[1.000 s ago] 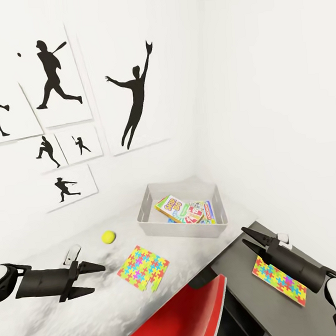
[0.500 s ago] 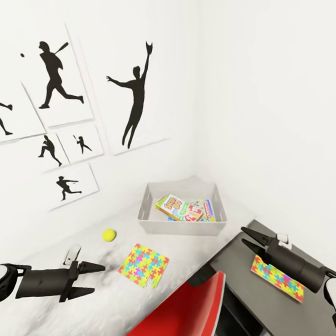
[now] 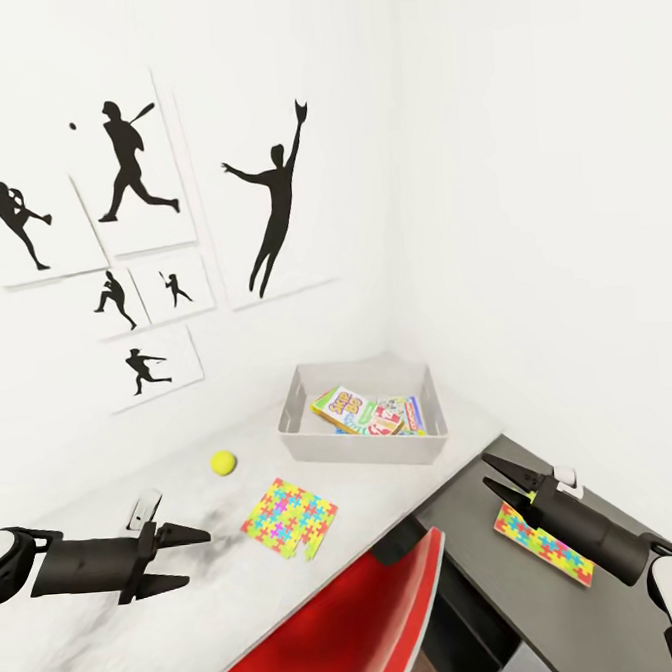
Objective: Put all the toys in the child's room - the three board games (two on the bed and one on the table), the two jigsaw puzzles on the table, and the tennis ball on the table - inside the toy box on the table in the child's room.
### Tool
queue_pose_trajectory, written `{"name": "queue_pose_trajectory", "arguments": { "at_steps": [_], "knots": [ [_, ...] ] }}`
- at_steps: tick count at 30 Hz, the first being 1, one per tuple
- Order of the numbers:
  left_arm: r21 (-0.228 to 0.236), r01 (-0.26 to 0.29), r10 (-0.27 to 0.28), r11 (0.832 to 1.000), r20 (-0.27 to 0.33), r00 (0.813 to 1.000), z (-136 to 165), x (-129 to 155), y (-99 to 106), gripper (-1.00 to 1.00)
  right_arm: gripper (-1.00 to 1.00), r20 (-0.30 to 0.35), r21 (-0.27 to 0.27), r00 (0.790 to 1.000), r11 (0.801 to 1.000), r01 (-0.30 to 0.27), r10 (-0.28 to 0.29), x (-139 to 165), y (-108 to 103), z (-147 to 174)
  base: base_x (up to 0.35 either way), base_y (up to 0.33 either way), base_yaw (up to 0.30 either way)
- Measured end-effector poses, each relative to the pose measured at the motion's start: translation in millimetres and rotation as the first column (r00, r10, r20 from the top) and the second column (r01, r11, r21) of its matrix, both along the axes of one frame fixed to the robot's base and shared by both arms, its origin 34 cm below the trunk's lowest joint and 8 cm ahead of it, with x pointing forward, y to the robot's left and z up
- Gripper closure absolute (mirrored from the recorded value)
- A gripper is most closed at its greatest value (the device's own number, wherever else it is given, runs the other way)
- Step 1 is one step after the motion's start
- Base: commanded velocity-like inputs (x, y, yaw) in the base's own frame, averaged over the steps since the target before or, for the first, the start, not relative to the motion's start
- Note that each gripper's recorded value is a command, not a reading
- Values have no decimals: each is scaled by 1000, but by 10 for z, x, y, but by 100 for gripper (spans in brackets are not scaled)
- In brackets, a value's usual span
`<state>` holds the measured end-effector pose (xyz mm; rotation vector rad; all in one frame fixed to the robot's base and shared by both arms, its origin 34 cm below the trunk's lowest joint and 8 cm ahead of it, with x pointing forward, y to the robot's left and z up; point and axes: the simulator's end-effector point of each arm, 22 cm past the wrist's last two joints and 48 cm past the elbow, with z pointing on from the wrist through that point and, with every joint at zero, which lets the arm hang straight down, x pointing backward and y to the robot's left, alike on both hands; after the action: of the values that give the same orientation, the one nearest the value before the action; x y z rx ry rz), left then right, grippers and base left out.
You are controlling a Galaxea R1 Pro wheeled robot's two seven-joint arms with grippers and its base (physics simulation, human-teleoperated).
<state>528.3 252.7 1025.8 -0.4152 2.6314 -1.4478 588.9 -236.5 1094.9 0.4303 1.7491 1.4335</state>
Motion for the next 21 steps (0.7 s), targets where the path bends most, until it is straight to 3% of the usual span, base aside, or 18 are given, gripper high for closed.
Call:
{"name": "queue_pose_trajectory", "arguments": {
  "at_steps": [21],
  "knots": [
    [1,0,0,1000,35,999,145,-10,0,-100,-100,35,1,999,1000,-1,1,-36,4,167,-3,0,0]
  ]
}}
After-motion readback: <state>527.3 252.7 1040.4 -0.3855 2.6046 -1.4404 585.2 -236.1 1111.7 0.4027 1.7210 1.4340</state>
